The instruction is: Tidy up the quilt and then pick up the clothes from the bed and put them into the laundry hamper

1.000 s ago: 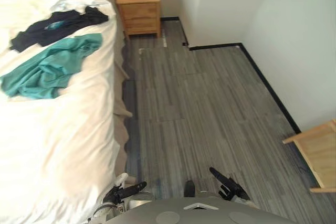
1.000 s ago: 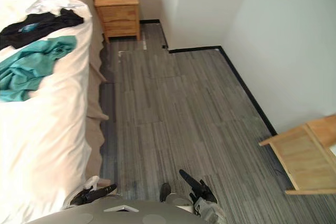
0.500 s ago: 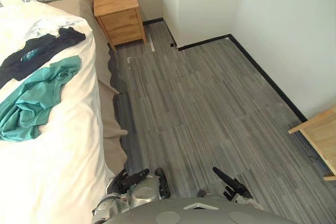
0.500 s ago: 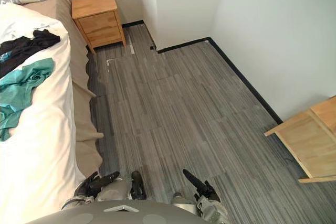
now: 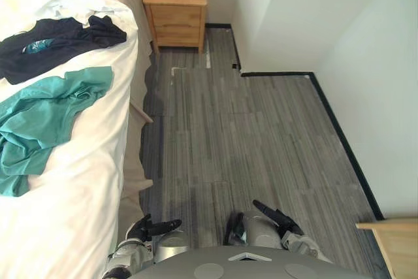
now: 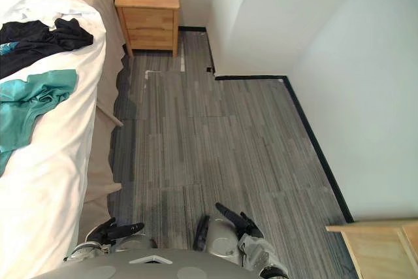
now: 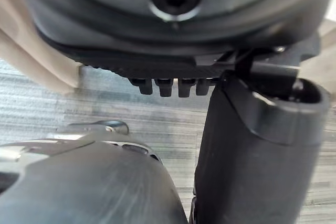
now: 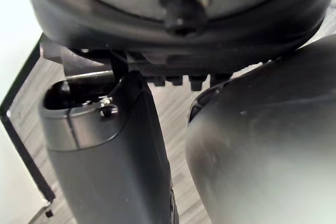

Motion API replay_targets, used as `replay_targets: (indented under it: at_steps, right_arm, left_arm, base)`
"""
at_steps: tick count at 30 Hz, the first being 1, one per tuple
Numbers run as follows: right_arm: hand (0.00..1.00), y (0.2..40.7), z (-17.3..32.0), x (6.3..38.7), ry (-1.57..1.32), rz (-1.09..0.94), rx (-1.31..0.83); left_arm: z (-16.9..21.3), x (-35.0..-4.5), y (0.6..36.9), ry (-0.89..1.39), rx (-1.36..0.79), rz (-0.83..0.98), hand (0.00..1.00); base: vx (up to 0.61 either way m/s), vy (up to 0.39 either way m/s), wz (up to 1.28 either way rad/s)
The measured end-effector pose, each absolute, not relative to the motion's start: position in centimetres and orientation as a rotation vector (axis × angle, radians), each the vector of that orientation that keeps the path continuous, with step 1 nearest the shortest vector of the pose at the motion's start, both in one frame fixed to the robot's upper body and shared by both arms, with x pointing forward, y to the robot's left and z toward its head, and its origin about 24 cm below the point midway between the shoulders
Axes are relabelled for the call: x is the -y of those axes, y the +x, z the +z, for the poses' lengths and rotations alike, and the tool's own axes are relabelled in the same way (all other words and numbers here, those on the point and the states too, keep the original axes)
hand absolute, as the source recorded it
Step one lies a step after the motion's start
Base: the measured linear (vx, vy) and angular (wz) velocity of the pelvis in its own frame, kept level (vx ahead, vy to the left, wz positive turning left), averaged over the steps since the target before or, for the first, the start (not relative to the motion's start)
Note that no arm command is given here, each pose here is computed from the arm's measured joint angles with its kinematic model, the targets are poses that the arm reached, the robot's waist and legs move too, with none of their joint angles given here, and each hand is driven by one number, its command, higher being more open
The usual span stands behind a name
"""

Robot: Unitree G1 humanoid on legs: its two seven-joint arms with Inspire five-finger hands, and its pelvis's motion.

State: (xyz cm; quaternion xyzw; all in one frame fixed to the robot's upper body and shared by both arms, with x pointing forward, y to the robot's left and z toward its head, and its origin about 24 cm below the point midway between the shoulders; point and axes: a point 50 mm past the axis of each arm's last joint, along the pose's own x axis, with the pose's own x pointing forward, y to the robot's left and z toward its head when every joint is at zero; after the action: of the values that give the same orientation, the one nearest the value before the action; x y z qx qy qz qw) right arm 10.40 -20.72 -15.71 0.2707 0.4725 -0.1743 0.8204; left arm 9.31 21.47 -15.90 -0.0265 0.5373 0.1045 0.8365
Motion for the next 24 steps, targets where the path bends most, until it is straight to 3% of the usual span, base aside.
replay_targets:
  at_steps: [3,13,20,24]
  right_arm:
    - [1.0,10.2,-15.8,20.1,0.614,-0.383,-0.999]
    - [1.0,10.8,-15.6,21.4,0.565,-0.385,-1.006]
    - [1.0,10.1,-15.9,21.2,0.539,-0.367,-1.021]
    - [1.0,12.4,-15.3,20.4,0.501,-0.306,-0.97]
  left_arm:
    - [-15.9,-22.4,8.5,-0.058,-1.149,0.272,1.0]
    - [-16.0,-20.4,8.5,-0.159,-1.046,0.283,1.0]
    - [-15.5,-20.2,9.5,-0.183,-0.986,0.26,1.0]
    - [-15.2,-20.9,10.2,-0.198,-0.973,0.287,1.0]
  base:
    - [0.52,-0.594,0.65]
    - [0.4,-0.492,0.27]
    - [0.42,-0.152,0.03]
    - [0.65,-0.064,-0.1]
